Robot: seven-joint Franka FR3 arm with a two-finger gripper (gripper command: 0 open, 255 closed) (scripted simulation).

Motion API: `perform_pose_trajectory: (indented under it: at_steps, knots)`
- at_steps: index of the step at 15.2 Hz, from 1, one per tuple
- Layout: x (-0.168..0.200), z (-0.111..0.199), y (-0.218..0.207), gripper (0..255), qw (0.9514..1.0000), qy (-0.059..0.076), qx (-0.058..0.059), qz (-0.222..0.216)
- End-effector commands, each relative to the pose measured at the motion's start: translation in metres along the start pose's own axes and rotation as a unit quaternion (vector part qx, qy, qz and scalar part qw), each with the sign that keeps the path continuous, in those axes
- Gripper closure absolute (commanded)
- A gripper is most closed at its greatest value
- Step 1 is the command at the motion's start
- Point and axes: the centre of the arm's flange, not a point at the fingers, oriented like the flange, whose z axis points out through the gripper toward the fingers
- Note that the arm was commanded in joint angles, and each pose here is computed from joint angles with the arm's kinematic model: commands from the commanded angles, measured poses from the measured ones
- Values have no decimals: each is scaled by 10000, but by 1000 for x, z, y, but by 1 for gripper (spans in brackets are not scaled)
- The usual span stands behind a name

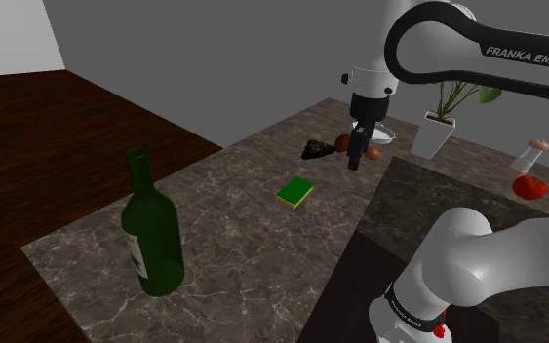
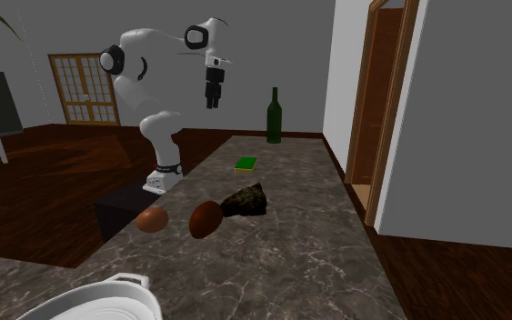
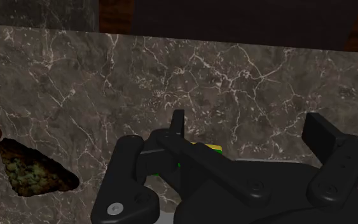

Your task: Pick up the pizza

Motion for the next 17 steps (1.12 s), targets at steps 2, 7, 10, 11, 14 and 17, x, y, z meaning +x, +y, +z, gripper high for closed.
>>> perform_pose_trajectory:
  at_steps: [2,7,10,11,14,17]
  knots:
    - [1,6,12,0,10000,31,0,-55]
    - [9,34,70,0,9993,186,-3,-331]
    - [16,51,105,0,9984,279,-4,-497]
    - [19,57,116,0,9980,310,-4,-552]
    - [27,73,151,0,9966,403,-5,-717]
    - [38,90,185,0,9949,496,-7,-882]
